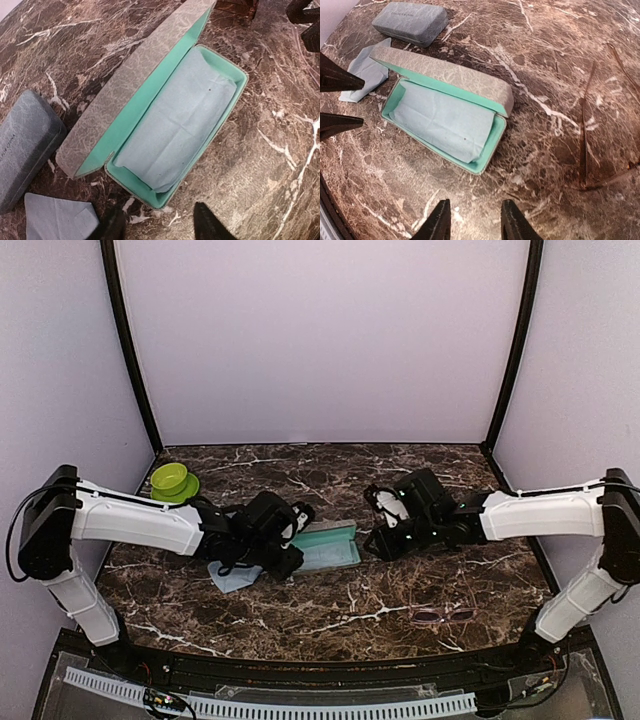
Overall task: Organize the sunglasses
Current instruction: Place the folded cleaning cloth in the sunglasses case.
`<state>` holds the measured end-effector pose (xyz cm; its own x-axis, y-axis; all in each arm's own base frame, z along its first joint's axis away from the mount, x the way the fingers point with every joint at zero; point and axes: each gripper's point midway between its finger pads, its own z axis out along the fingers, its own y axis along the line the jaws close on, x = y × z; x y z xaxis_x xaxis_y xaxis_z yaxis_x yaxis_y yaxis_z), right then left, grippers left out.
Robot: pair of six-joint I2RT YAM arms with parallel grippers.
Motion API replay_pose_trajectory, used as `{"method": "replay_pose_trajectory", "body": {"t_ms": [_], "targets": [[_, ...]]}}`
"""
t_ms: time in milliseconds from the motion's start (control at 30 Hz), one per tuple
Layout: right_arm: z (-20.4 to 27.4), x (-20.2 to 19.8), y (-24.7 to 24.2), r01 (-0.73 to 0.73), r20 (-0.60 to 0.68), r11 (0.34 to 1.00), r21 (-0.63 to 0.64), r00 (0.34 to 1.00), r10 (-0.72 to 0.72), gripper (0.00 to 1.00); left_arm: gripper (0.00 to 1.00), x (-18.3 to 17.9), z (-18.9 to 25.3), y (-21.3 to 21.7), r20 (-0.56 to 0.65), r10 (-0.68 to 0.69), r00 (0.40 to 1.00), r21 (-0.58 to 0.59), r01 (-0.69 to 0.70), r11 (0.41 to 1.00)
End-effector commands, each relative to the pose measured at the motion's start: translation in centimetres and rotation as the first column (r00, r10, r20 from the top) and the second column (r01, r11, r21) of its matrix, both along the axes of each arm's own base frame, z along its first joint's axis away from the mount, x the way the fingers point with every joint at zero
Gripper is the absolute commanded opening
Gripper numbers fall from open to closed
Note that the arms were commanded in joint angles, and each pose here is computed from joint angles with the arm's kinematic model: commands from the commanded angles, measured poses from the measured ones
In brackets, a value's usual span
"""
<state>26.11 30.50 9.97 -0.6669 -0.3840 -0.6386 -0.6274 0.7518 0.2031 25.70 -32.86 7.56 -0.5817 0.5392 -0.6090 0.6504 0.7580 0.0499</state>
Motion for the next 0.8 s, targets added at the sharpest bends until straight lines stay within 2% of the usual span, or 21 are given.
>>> {"method": "replay_pose_trajectory", "body": {"t_ms": [0, 100, 300, 467, 633, 767], "targets": [[0.3, -1.0, -3.9, 0.116, -0.022, 0.99, -0.075, 0.993, -0.118, 0.39, 0.58, -1.6, 2.4, -1.5, -0.016, -0.04, 0.999, -0.118, 0.038, 0.992], [0.4, -1.4, -7.2, 0.214, -0.042, 0.965, -0.153, 0.974, -0.223, 0.61, 0.66, -2.5, 3.5, -3.6, -0.015, -0.099, 0.995, -0.185, 0.095, 0.978], [-0.1, -2.6, -13.0, 0.404, -0.089, 0.875, -0.265, 0.894, -0.44, 0.84, 0.68, -4.1, 3.7, -7.7, -0.008, -0.188, 0.982, -0.215, 0.182, 0.959], [-2.1, -4.0, -17.4, 0.524, -0.095, 0.77, -0.364, 0.802, -0.59, 0.85, 0.68, -5.0, 3.7, -9.9, -0.01, -0.24, 0.971, -0.244, 0.231, 0.942], [-3.0, -4.9, -17.9, 0.584, -0.156, 0.736, -0.343, 0.737, -0.657, 0.81, 0.67, -5.0, 3.9, -10.3, 0.02, -0.243, 0.97, -0.233, 0.241, 0.942], [-4.2, -6.2, -19.8, 0.625, -0.162, 0.677, -0.388, 0.677, -0.718, 0.78, 0.67, -4.7, 3.8, -10.1, 0.046, -0.24, 0.97, -0.218, 0.245, 0.945]]}}
